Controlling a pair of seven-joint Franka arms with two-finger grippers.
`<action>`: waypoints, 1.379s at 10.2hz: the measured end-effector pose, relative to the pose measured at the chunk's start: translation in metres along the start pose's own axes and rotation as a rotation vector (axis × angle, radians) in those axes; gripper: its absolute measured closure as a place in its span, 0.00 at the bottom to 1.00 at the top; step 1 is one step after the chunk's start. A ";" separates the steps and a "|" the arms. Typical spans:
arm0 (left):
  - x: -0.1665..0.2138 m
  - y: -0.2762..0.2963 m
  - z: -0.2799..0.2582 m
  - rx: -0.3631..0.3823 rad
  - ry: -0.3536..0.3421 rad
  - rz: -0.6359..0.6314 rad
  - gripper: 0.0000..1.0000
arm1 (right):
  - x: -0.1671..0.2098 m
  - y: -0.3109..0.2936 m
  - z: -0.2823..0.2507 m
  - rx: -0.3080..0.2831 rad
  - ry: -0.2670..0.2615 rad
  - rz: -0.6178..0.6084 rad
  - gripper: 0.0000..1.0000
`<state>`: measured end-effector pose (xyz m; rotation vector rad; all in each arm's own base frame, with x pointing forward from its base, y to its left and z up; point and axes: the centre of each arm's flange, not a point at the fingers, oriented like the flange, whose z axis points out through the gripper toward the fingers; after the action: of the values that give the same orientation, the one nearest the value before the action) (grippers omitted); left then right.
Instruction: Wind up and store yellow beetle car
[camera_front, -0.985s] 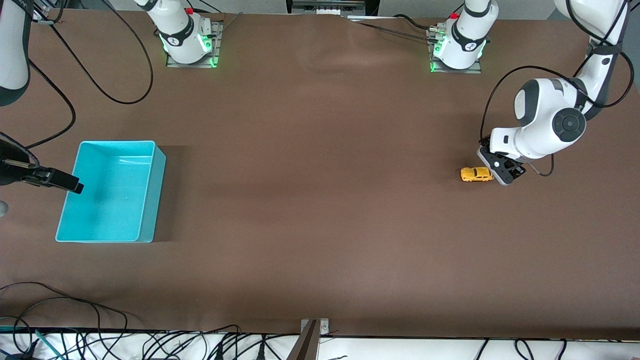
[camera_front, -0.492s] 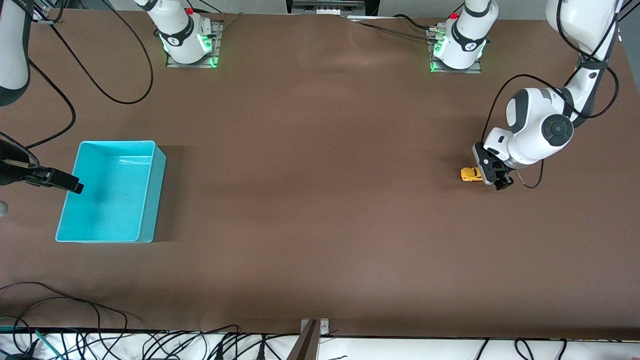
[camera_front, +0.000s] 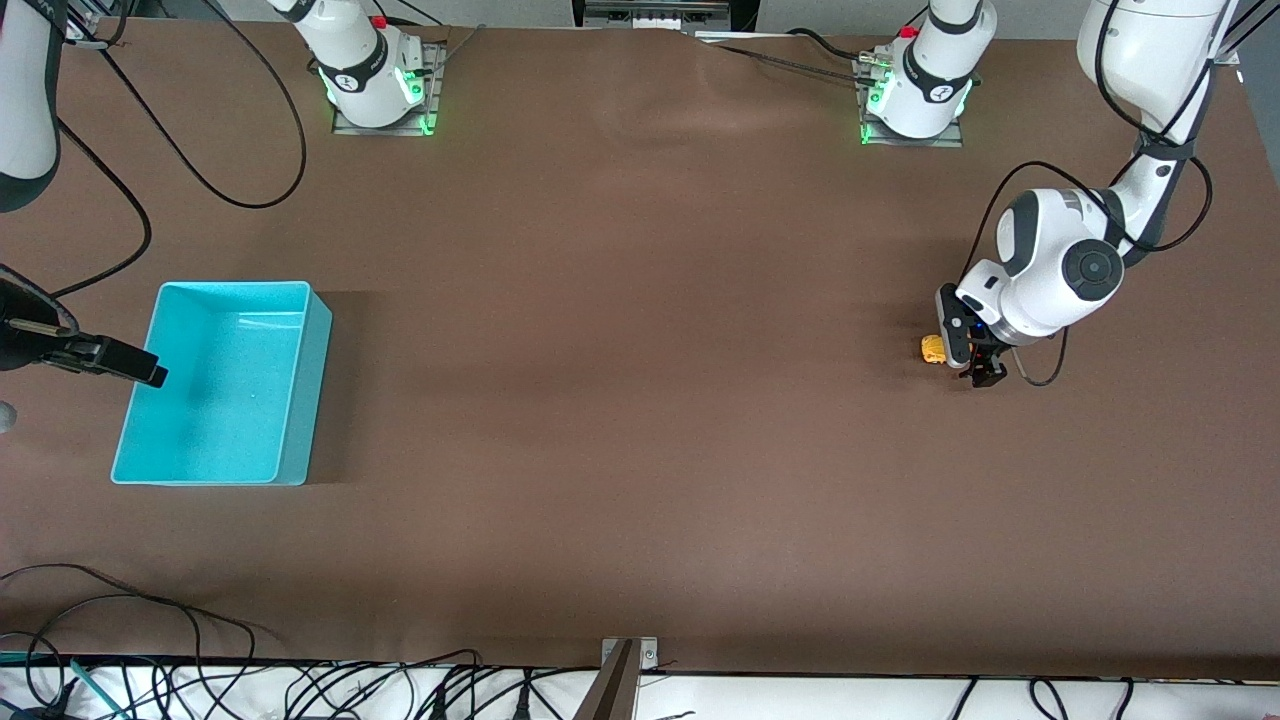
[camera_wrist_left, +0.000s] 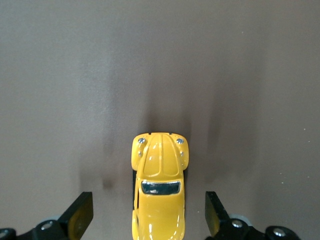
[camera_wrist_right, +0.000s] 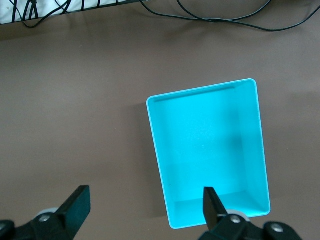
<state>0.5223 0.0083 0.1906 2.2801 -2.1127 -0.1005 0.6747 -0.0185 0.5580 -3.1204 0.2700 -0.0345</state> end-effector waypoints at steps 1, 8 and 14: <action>0.000 0.000 0.001 -0.001 0.000 0.009 0.05 | 0.000 0.000 0.000 0.000 0.000 0.000 0.00; -0.001 -0.001 -0.003 0.009 0.000 0.038 0.58 | 0.000 0.000 0.000 0.000 0.000 0.000 0.00; 0.007 0.000 -0.004 0.000 -0.001 0.067 0.58 | 0.000 0.000 0.000 0.000 0.000 0.000 0.00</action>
<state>0.5228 0.0009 0.1947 2.2077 -2.1870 -0.0999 0.6747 -0.0186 0.5580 -3.1204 0.2702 -0.0344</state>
